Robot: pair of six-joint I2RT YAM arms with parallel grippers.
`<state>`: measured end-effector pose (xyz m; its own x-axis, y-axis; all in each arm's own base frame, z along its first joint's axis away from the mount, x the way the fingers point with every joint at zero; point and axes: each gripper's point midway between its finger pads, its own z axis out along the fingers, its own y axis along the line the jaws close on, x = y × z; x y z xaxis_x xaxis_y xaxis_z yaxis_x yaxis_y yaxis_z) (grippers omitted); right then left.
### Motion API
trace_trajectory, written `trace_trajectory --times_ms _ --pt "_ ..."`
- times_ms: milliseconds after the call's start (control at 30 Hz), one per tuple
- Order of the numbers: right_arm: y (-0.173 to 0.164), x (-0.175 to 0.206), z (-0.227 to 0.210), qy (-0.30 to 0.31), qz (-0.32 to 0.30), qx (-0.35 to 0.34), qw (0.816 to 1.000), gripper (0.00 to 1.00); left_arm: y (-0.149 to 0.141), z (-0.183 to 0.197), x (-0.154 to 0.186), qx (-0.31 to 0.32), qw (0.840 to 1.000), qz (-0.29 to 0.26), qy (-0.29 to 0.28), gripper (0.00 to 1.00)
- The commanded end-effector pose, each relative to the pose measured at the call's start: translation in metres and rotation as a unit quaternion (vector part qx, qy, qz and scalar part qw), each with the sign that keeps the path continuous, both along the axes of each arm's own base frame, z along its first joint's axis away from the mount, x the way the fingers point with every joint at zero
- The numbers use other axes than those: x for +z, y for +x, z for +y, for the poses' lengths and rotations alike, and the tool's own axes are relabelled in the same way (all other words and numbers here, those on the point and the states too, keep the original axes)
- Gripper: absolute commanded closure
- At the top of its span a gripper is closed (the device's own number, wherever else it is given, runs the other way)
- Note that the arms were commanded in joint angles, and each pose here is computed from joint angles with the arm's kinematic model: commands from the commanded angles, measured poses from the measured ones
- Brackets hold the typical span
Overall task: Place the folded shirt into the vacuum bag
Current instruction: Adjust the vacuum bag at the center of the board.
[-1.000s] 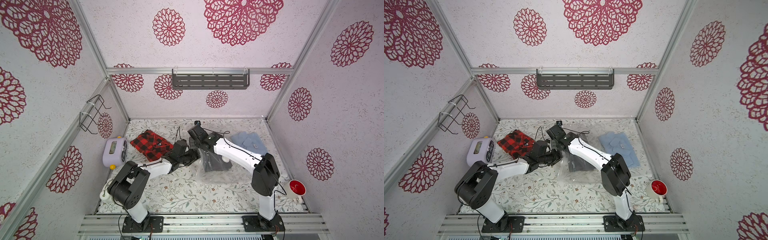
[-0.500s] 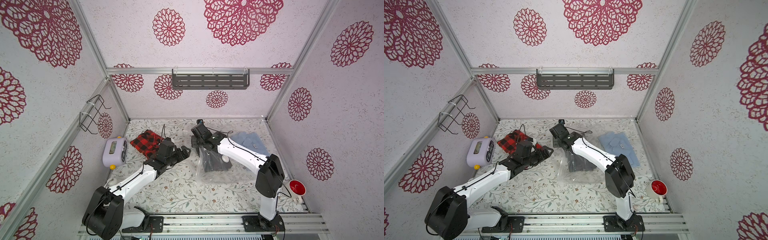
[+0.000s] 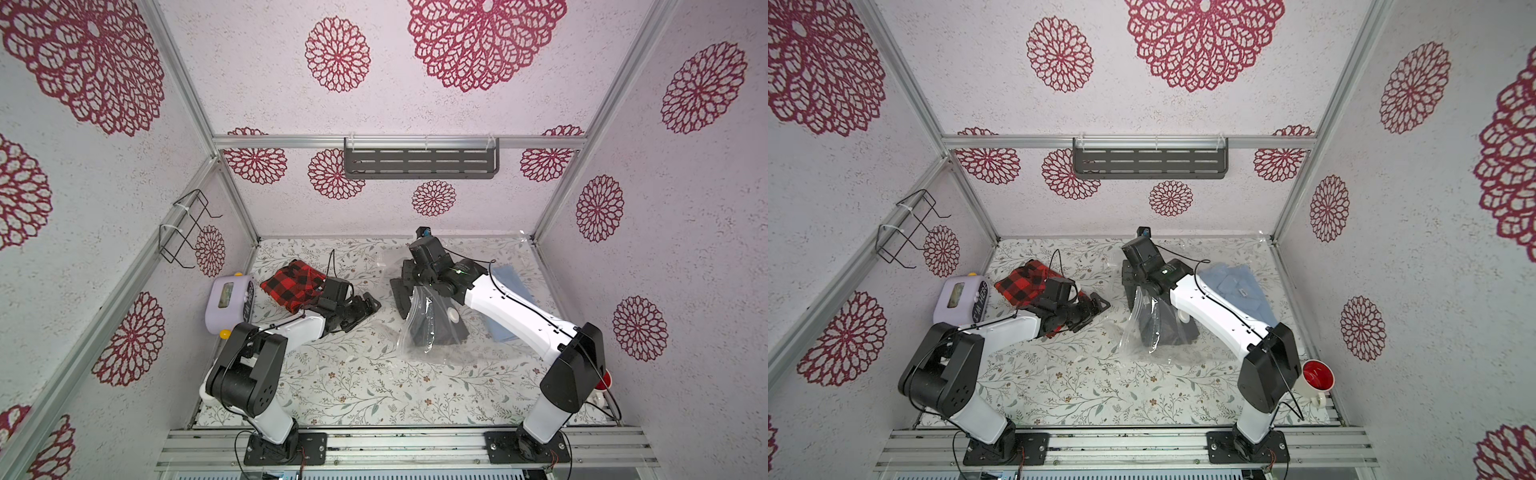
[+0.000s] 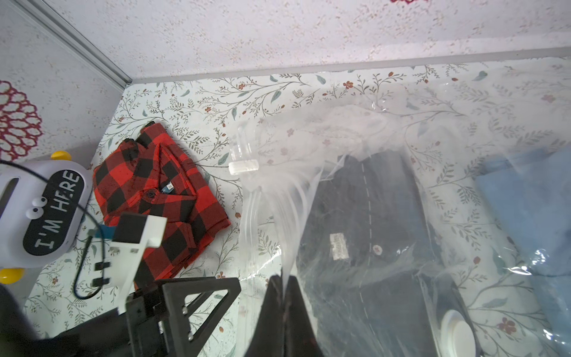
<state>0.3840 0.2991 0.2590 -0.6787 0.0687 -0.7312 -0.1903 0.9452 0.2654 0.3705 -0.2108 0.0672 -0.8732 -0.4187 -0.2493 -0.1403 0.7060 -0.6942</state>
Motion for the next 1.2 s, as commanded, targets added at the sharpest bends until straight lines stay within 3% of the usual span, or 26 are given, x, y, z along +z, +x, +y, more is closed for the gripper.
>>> trace_trajectory --times_ms 0,400,467,567,700,1167 --pt "-0.002 0.035 -0.003 0.037 -0.035 0.009 0.999 1.0 0.01 -0.028 0.016 -0.03 0.998 -0.03 -0.042 0.13" --pt "-0.001 0.047 -0.022 0.05 -0.044 0.0 0.998 1.0 0.017 -0.044 0.033 -0.035 0.996 -0.048 -0.065 0.67" --pt "-0.001 0.049 -0.026 0.05 -0.046 -0.002 0.998 1.0 0.015 -0.04 0.037 -0.035 0.996 -0.051 -0.056 0.61" --pt "-0.001 0.053 -0.029 0.056 -0.047 0.0 0.997 1.0 0.012 -0.027 0.037 -0.027 0.998 -0.057 -0.024 0.44" --pt "-0.002 0.059 -0.031 0.061 -0.05 0.004 0.997 1.0 0.013 -0.015 0.032 -0.023 0.998 -0.053 0.004 0.35" --pt "0.003 0.049 -0.027 0.073 -0.038 0.017 0.996 1.0 0.009 -0.016 -0.019 -0.039 0.999 -0.011 0.035 0.3"
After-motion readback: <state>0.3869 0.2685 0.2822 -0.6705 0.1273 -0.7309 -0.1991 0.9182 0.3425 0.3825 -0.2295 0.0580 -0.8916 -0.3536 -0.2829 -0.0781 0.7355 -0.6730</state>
